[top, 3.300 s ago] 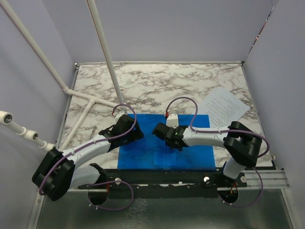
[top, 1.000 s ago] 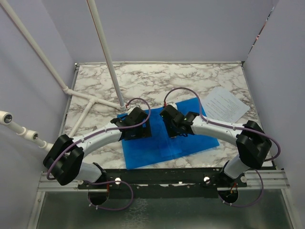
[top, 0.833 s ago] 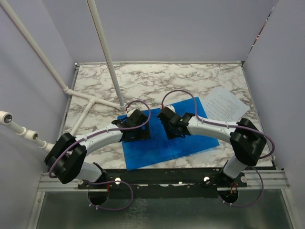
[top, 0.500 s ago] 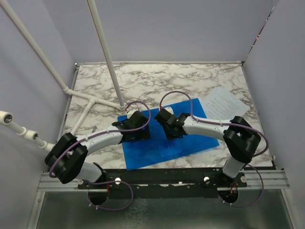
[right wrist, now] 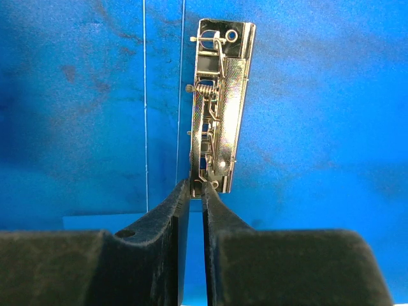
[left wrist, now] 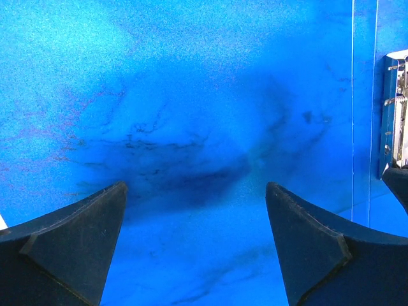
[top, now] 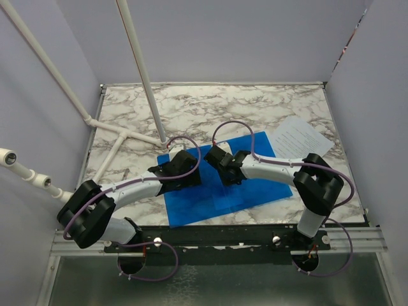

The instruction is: Put the files into the folder

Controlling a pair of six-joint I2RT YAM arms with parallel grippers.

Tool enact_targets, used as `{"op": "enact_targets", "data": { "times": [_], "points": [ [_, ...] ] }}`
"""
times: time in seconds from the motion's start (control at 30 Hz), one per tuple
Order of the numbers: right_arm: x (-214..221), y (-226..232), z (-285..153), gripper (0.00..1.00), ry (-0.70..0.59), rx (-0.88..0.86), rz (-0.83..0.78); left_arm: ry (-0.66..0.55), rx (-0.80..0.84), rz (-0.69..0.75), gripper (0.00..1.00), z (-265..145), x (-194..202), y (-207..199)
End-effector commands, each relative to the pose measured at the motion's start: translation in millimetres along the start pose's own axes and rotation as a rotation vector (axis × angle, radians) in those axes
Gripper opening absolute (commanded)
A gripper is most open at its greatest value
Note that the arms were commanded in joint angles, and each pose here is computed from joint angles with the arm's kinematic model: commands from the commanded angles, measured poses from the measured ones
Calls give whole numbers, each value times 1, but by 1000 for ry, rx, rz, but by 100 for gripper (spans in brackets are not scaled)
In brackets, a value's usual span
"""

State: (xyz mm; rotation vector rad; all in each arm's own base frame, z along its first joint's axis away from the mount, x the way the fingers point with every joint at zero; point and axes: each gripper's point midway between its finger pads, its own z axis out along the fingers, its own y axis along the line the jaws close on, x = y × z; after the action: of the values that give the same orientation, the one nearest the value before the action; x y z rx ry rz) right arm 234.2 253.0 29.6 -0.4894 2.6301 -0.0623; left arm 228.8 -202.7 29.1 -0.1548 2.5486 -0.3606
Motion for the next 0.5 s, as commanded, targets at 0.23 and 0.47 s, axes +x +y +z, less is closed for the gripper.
{"op": "enact_targets", "data": {
  "times": [0.23,0.47],
  "points": [
    [19,0,10,14,48,46,-14,125,-170,22,92,-9,47,56],
    [22,-1,14,6,57,64,-19,89,-206,25,92,-22,39,64]
  ]
}}
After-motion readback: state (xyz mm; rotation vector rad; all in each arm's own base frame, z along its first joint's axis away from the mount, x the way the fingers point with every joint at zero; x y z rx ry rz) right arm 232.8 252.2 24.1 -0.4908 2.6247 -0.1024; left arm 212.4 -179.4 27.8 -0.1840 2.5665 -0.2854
